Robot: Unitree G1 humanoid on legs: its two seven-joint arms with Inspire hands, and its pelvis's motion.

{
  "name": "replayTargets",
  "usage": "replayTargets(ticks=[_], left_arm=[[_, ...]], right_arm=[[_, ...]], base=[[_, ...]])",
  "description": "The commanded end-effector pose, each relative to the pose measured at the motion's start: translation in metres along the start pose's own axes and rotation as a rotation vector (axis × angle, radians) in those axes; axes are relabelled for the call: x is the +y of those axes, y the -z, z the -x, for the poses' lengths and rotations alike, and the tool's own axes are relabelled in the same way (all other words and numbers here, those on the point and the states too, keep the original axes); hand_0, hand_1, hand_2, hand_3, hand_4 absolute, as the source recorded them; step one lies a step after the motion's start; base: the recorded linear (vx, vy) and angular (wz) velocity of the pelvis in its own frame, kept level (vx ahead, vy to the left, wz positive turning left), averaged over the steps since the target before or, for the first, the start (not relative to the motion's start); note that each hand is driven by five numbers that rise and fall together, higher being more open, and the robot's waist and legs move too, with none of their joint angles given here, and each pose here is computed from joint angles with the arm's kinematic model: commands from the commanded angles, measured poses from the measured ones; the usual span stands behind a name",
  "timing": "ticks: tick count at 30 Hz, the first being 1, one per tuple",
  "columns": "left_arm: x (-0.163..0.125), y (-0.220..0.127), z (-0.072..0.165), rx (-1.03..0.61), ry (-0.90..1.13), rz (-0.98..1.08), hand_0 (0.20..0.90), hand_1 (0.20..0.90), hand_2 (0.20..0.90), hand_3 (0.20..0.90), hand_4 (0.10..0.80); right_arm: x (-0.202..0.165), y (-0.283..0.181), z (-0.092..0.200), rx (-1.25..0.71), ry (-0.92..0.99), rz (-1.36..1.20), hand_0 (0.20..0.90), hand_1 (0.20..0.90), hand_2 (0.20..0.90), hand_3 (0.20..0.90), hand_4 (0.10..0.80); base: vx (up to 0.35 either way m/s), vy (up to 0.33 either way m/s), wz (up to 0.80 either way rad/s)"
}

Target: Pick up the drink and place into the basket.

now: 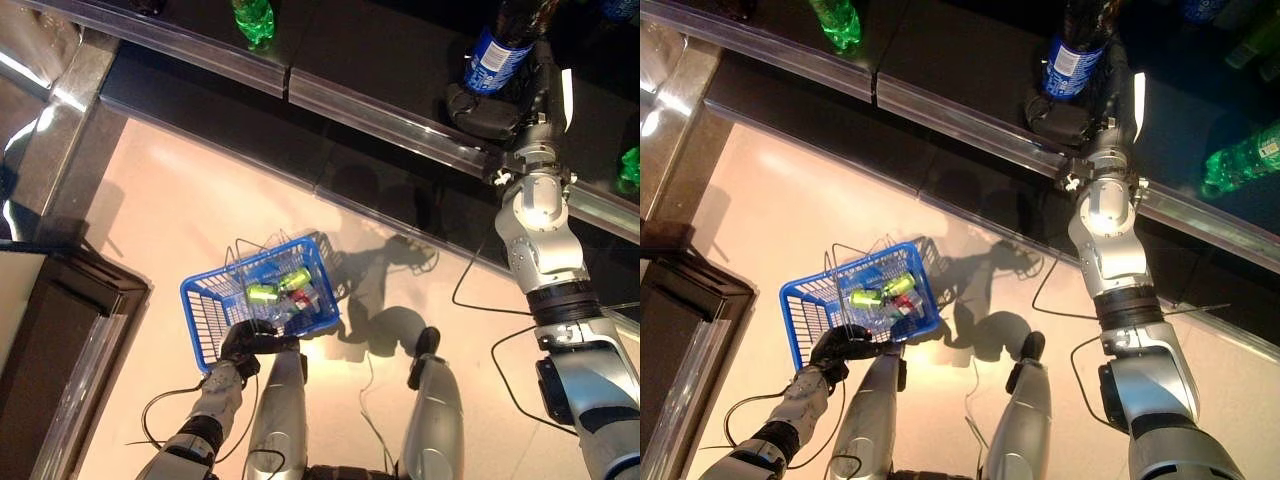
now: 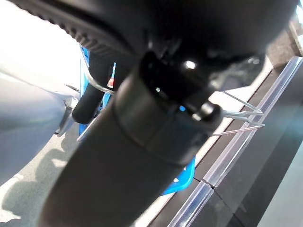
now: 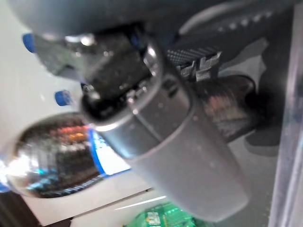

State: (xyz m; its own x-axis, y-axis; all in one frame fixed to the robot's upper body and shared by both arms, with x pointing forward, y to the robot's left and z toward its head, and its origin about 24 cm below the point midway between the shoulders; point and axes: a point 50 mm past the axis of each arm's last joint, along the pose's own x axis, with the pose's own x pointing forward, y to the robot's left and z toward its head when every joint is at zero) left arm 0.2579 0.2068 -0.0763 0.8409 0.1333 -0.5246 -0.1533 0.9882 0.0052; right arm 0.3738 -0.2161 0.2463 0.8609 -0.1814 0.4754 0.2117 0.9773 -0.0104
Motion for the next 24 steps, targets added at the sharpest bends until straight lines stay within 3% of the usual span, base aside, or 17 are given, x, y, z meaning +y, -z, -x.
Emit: replayTargets(ticks=[1,3,5,6,24], left_arm=[[0.037,0.0,0.011,-0.049,-0.052,-0.055,0.3,0.3,0.3,0.2,0.1],[0.037,0.001,0.011,-0.046,-0.048,-0.059,0.3,0.3,0.3,0.2,0.1],[0.037,0.001,0.011,-0.045,-0.046,-0.059,0.3,0.3,0.3,0.2,0.1],[0.037,0.001,0.011,-0.044,-0.045,-0.06,0.3,0.3,0.3,0.2,0.1],[0.037,-0.001,0.01,-0.048,-0.039,-0.065,0.3,0.3,0.3,0.2,0.1]], right_arm=[[-0.008,-0.084,-0.025,-0.293,-0.015,-0.026,0.9,0.9,0.9,0.9,0.8],[-0.004,-0.086,-0.027,-0.285,-0.037,-0.03,0.9,0.9,0.9,0.9,0.8],[-0.003,-0.087,-0.028,-0.289,-0.04,-0.03,0.604,0.604,0.604,0.554,0.454],[-0.003,-0.087,-0.029,-0.287,-0.04,-0.03,0.3,0.3,0.3,0.2,0.1],[0.001,-0.084,-0.03,-0.277,-0.062,-0.067,0.3,0.3,0.3,0.2,0.1]], base=[[0.0,0.0,0.0],[0.0,0.0,0.0],[0.0,0.0,0.0],[0.0,0.0,0.0],[-0.002,0.002,0.02]])
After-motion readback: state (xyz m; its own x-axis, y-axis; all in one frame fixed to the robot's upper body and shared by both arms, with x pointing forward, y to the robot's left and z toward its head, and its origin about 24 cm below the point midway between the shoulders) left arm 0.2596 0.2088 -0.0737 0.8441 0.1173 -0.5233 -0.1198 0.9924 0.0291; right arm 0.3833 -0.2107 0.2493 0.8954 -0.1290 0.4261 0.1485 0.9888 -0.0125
